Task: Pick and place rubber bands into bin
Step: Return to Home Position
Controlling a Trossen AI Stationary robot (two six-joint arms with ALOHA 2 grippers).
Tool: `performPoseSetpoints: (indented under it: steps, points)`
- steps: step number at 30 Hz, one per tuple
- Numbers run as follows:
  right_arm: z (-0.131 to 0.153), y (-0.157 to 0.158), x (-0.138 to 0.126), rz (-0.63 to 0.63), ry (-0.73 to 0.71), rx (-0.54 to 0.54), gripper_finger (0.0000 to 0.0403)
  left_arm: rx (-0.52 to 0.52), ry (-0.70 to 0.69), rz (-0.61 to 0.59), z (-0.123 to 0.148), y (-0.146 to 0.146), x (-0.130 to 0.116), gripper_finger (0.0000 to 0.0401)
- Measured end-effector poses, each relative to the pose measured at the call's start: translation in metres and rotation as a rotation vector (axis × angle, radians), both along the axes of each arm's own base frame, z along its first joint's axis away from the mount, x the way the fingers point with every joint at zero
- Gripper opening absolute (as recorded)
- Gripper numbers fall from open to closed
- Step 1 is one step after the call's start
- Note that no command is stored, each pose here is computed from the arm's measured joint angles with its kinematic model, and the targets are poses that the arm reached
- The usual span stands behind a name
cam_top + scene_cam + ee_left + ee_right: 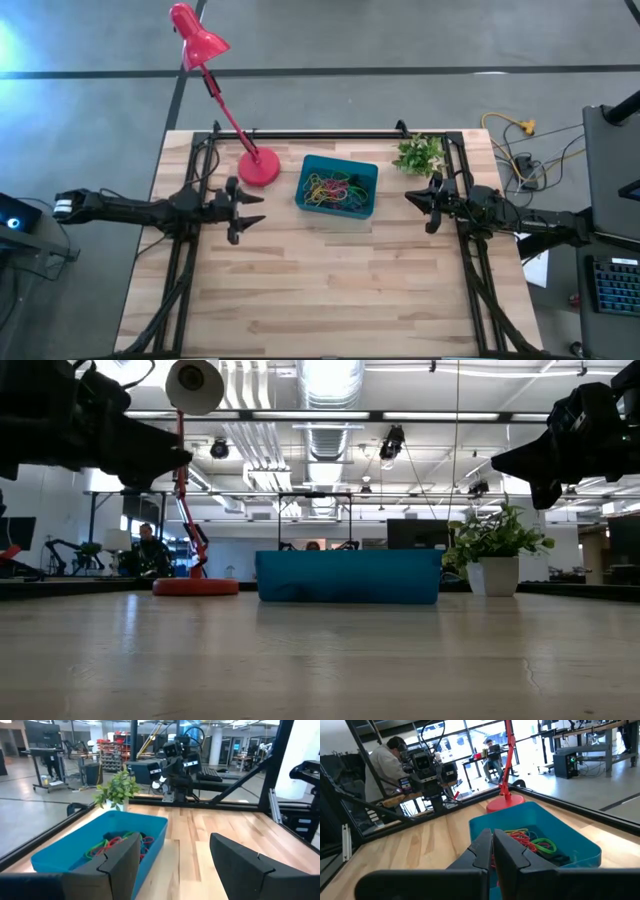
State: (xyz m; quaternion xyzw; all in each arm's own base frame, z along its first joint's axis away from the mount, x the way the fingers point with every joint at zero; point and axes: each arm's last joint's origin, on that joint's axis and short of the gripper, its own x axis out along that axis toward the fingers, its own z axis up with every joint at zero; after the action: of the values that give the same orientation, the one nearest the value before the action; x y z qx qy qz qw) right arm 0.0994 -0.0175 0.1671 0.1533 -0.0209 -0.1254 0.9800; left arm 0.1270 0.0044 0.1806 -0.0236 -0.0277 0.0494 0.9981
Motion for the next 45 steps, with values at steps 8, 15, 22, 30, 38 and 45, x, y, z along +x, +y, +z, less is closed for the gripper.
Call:
performPoseSetpoints:
  steps: [8,15,22,30,38,45]
  points:
    - [0.000,0.000,0.000,0.000,0.002,-0.003,0.0009,0.003,-0.007,-0.049,-0.006,-0.006,-0.006,0.0224]
    - [-0.003,0.000,0.000,0.005,0.035,-0.014,0.0009,0.040,0.027,-0.086,-0.009,-0.010,-0.011,0.0224]
    - [-0.003,0.000,0.000,0.009,0.043,-0.043,0.0009,0.128,0.007,-0.148,-0.008,-0.011,-0.018,0.0224]
    - [-0.003,0.000,0.000,0.009,0.039,-0.026,0.0009,0.134,0.029,-0.161,-0.012,-0.011,-0.026,0.0224]
    - [-0.003,0.000,0.000,0.009,0.039,-0.025,0.0009,0.110,0.037,-0.202,-0.013,-0.012,-0.028,0.0224]
    - [-0.003,0.000,0.000,0.009,0.043,-0.027,0.0008,0.030,0.073,-0.218,-0.017,-0.013,-0.027,0.0224]
